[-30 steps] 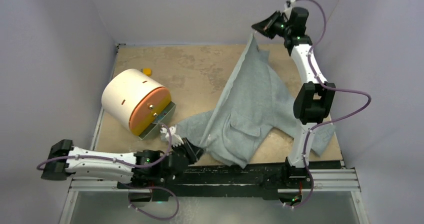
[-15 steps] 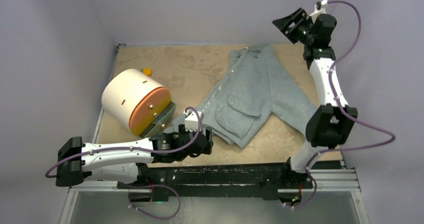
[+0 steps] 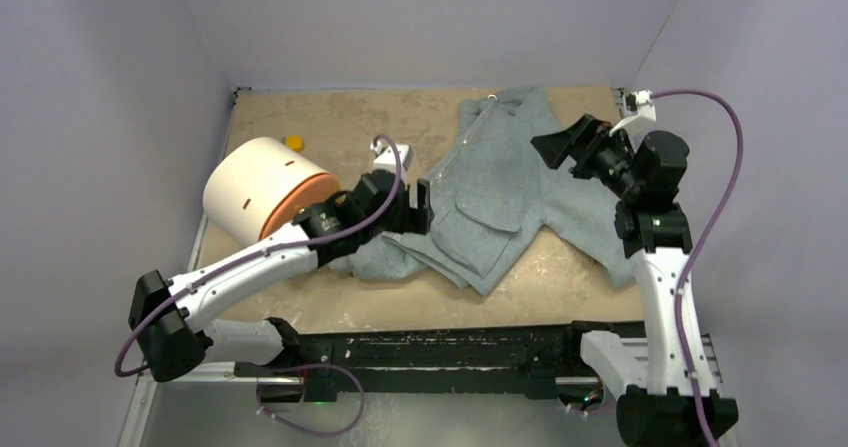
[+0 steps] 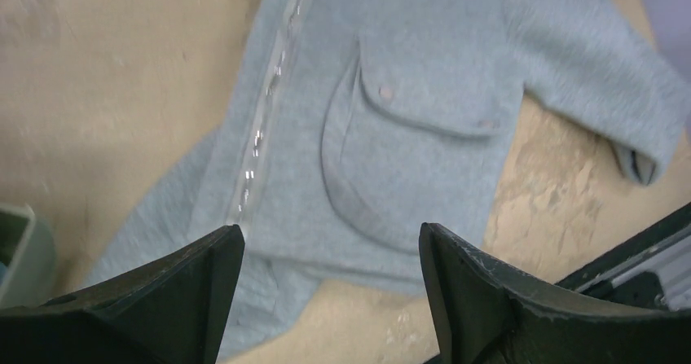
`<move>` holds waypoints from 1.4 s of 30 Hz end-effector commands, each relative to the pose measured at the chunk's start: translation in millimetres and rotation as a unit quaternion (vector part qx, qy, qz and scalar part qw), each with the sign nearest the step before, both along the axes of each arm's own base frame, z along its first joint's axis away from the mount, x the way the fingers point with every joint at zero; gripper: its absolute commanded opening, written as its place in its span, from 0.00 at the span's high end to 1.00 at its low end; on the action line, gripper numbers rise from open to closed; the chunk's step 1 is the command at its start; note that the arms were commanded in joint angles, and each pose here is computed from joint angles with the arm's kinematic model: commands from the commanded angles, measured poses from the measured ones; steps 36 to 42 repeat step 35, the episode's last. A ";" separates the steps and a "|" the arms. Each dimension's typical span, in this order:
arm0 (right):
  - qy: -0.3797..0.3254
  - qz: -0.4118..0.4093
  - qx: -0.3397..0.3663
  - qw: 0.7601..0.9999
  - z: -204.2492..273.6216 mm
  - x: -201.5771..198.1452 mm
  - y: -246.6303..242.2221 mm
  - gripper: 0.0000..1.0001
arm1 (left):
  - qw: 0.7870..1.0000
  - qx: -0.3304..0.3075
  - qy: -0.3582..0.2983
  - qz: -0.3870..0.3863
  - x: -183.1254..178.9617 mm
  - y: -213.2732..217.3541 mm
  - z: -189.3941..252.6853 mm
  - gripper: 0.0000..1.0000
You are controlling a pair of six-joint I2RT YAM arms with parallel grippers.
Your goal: Zip up the jacket
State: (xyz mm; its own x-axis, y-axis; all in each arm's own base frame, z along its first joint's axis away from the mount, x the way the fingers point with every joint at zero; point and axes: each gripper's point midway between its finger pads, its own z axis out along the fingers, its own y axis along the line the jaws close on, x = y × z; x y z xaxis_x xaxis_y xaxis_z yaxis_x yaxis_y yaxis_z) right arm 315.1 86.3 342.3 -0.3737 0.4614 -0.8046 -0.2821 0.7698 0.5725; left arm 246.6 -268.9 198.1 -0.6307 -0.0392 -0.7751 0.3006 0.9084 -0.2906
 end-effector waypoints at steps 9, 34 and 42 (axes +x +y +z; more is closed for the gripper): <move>0.085 -0.005 -0.097 0.992 -61.8 -92.5 -12.1 0.01 | 0.994 -0.046 -0.090 0.052 59.6 71.7 107.9 0.16; 0.056 -0.007 -0.111 0.992 -88.2 -101.8 -12.2 0.01 | 0.971 -0.058 -0.187 0.139 -30.7 177.4 137.1 0.08; 0.056 -0.006 -0.112 0.992 -87.9 -101.1 -11.9 0.01 | 0.970 -0.059 -0.187 0.140 -30.9 178.0 138.0 0.08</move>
